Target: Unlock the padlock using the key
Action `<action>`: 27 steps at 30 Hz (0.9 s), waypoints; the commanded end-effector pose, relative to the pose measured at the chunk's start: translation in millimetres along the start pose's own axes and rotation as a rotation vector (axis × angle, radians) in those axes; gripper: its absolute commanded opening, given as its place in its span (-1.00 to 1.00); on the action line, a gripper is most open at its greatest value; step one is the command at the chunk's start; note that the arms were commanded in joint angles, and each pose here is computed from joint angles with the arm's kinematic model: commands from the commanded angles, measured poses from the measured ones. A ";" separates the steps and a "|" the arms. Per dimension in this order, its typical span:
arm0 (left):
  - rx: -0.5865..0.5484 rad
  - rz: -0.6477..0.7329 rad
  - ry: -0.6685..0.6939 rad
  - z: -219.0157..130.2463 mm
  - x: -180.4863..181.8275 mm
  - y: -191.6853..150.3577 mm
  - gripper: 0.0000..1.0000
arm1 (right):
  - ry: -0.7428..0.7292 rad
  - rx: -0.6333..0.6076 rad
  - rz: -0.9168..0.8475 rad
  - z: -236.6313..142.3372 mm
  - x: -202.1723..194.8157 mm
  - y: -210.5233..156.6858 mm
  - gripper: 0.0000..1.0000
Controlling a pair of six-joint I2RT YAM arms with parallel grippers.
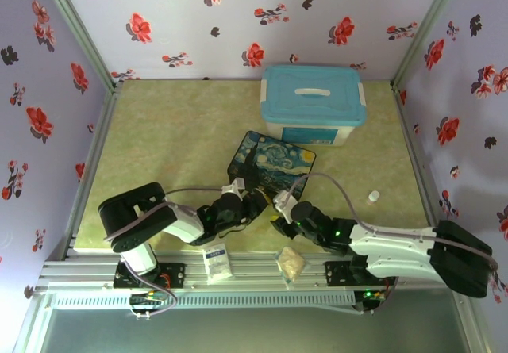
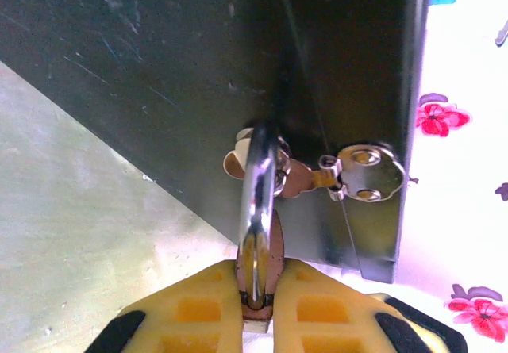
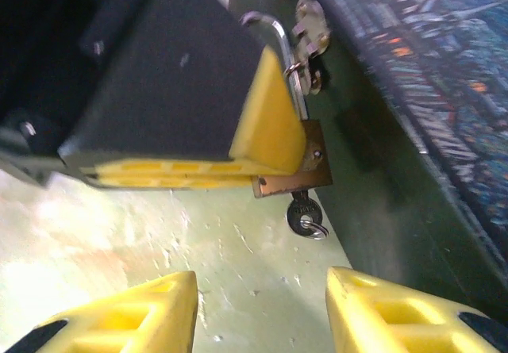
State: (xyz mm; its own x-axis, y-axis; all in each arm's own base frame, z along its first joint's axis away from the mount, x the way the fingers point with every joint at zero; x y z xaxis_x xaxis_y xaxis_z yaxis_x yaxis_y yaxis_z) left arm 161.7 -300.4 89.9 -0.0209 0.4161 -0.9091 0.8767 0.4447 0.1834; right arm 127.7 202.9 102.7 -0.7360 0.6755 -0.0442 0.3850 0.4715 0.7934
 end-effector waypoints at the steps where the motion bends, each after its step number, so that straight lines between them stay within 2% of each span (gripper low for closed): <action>1: 0.021 0.041 -0.031 -5.8 -8.2 -1.0 -1.00 | -0.137 -0.072 -0.147 4.3 -7.2 14.5 -0.08; 9: 0.030 0.022 -0.056 -6.9 -10.4 -1.7 -1.00 | -0.264 -0.110 -0.257 19.3 -8.0 17.5 -0.07; 16: 0.037 0.011 -0.064 -6.7 -8.6 -3.5 -1.00 | -0.360 -0.122 -0.268 31.4 -11.4 20.5 -0.20; 22: 0.044 -0.004 -0.073 -5.4 -6.7 -5.6 -1.00 | -0.362 -0.176 -0.221 32.9 -11.2 21.3 -0.31; 27: 0.049 -0.001 -0.075 -4.1 -8.3 -7.1 -1.00 | -0.357 -0.214 -0.257 39.0 -2.7 23.6 -0.38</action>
State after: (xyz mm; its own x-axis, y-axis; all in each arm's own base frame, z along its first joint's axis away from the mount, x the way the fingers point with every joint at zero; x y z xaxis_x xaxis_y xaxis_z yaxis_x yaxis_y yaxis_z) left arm 164.7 -295.2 93.8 -0.0228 0.3907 -0.9202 0.8616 0.4746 0.1802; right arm 156.5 224.6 84.0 -0.5845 0.6856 -0.4339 0.1268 0.6054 0.7858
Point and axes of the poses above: each hand's point on the last joint's axis, 136 mm out from that joint toward the fingers, its own z axis out along the fingers, its own x axis along the line the jaws close on, y = z × x, the point moved 7 cm from there along -z, back along the fingers, and after that the axes turned 4 degrees about z, right-handed, at the moved point
